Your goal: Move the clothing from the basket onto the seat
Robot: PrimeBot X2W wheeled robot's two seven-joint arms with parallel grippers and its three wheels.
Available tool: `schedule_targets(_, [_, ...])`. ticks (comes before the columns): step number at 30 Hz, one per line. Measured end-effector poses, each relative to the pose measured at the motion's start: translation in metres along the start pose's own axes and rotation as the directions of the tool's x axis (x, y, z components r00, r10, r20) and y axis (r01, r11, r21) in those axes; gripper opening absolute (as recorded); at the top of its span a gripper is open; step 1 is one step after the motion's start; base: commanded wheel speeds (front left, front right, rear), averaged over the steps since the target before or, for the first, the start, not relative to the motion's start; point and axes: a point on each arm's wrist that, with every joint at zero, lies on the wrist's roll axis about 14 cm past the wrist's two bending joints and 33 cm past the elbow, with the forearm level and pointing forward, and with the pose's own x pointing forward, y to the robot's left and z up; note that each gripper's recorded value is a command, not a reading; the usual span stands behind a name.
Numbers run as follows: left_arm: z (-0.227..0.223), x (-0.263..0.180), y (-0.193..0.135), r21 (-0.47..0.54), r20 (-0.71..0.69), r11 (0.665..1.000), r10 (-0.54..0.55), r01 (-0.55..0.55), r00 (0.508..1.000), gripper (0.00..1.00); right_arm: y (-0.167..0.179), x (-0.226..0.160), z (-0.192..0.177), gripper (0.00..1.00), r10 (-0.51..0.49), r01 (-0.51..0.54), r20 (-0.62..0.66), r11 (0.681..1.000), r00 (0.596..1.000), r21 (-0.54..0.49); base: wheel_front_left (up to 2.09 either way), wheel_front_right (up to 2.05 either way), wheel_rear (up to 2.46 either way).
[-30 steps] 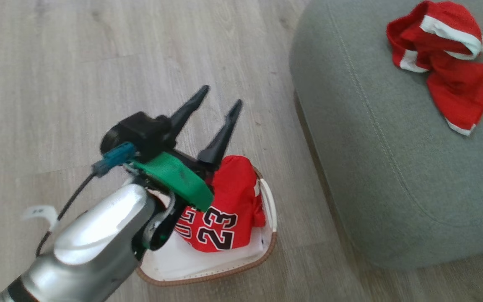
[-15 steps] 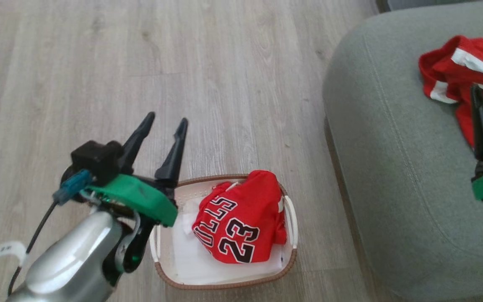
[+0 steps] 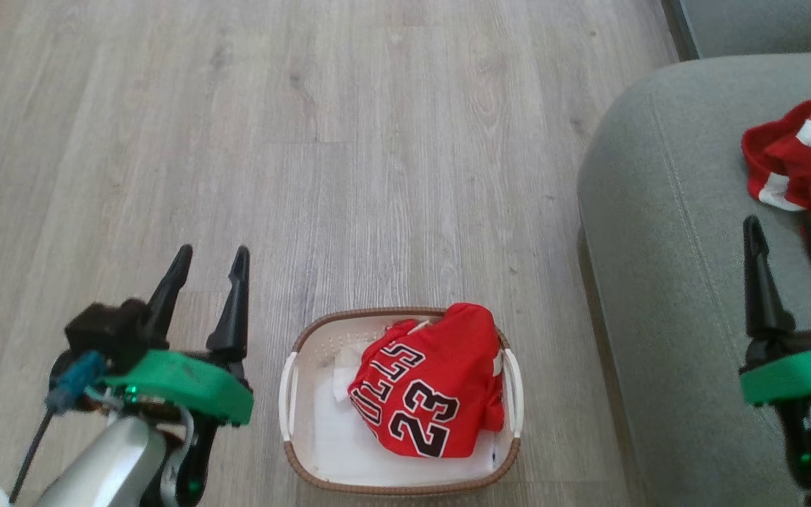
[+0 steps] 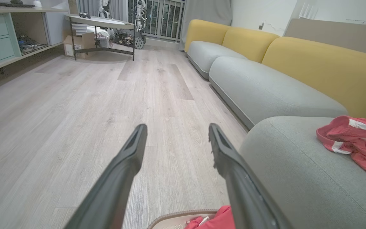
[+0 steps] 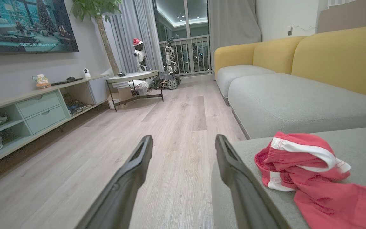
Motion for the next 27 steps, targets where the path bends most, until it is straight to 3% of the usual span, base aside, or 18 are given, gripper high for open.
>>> schedule_targets(12, [0.002,-0.027,0.023,0.064,0.036,0.996,0.064,-0.066,0.997,1.0,0.04,-0.015,-0.029,1.0,0.054,-0.051,-0.019,0.992,0.998,0.112,0.0,0.0,0.0])
schedule_targets(27, [-0.007,-0.039,0.033,0.062,0.043,0.992,0.109,-0.111,0.993,1.0,0.051,-0.023,-0.058,1.0,0.07,-0.058,-0.09,0.99,0.994,0.127,0.0,0.0,0.0])
